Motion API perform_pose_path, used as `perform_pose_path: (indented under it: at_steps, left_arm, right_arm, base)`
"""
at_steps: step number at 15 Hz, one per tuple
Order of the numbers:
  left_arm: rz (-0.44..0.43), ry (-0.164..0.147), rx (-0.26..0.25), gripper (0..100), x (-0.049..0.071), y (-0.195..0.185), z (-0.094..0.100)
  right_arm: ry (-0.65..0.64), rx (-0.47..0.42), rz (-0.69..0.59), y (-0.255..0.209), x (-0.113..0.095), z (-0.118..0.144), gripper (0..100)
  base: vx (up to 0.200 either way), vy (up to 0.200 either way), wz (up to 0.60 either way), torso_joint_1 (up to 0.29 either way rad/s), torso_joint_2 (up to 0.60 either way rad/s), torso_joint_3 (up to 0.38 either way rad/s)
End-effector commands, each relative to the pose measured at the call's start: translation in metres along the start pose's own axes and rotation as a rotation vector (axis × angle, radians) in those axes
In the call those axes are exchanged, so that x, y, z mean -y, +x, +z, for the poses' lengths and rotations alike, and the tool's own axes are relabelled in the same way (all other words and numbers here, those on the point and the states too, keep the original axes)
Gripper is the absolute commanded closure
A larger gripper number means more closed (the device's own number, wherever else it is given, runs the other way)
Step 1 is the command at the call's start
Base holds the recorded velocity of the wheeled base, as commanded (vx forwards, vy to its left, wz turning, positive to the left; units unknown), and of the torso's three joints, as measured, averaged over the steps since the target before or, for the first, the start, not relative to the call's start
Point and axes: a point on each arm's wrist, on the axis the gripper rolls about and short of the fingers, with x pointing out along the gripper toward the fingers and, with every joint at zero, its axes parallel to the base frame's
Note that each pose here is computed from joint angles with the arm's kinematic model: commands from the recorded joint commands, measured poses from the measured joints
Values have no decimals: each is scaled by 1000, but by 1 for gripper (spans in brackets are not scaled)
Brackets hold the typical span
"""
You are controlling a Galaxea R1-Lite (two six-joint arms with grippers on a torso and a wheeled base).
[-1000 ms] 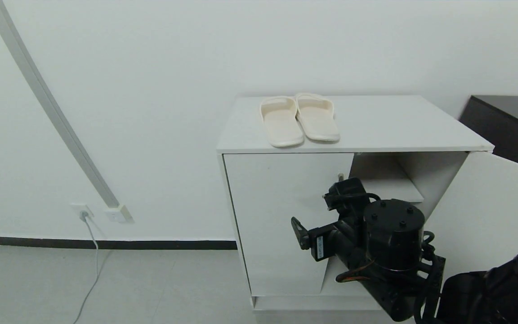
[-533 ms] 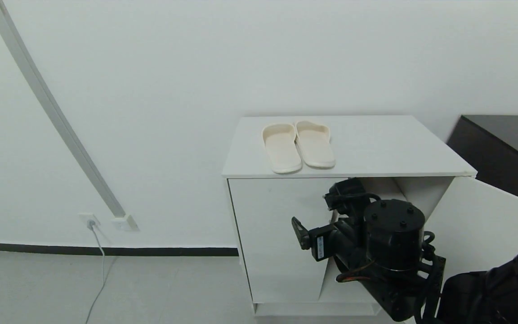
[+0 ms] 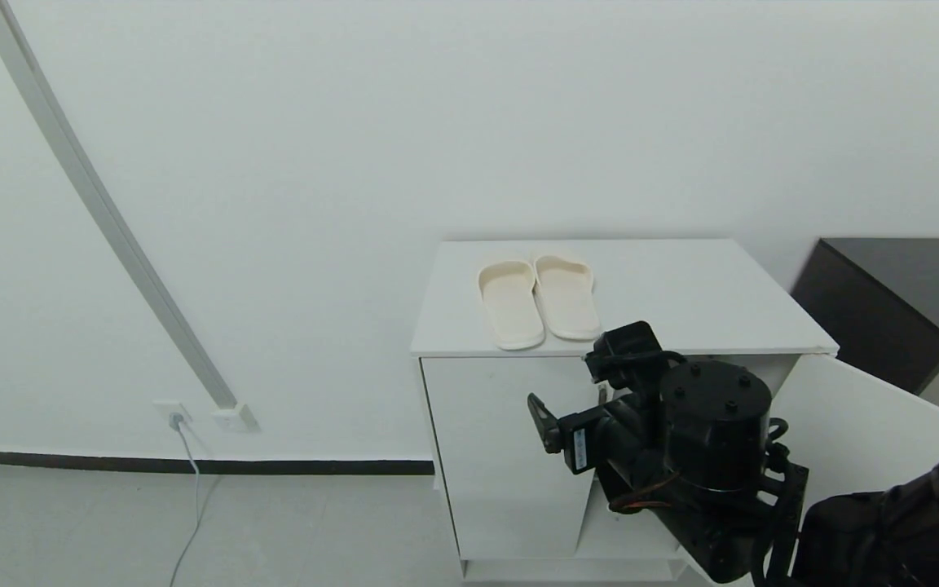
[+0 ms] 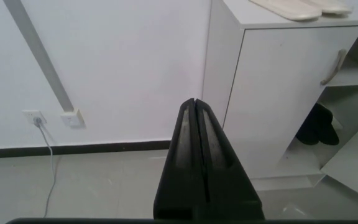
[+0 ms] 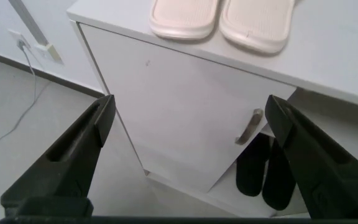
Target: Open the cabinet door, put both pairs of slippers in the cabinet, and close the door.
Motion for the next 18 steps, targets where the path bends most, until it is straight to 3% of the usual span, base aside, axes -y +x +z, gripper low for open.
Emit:
perform_pose_path:
  at_steps: [1,5,7,9,14,18]
  left_arm:
    - [0,0,0,100,0,0,0]
    - [-2,2,-2,100,0,0,0]
    - [-2,3,-2,100,0,0,0]
    - [-2,3,-2,100,0,0,0]
    - [-2,3,-2,100,0,0,0]
    - [-2,5,-2,100,0,0,0]
  right_arm:
    - [-12,1,-1,1,0,0,0]
    - [12,-16,-17,23,3,18,0]
    - [84,-109,-25,35,-4,37,0]
    - [145,-146,-34,42,-7,48,0]
    - [158,-118,-45,58,-14,32,0]
    - [145,-113,-46,57,-12,34,0]
  base:
    - [0,0,0,0,0,0]
    - [0,0,0,0,0,0]
    - [0,0,0,0,0,0]
    - [0,0,0,0,0,0]
    - [0,0,0,0,0,0]
    - [200,0,0,2,-4,4]
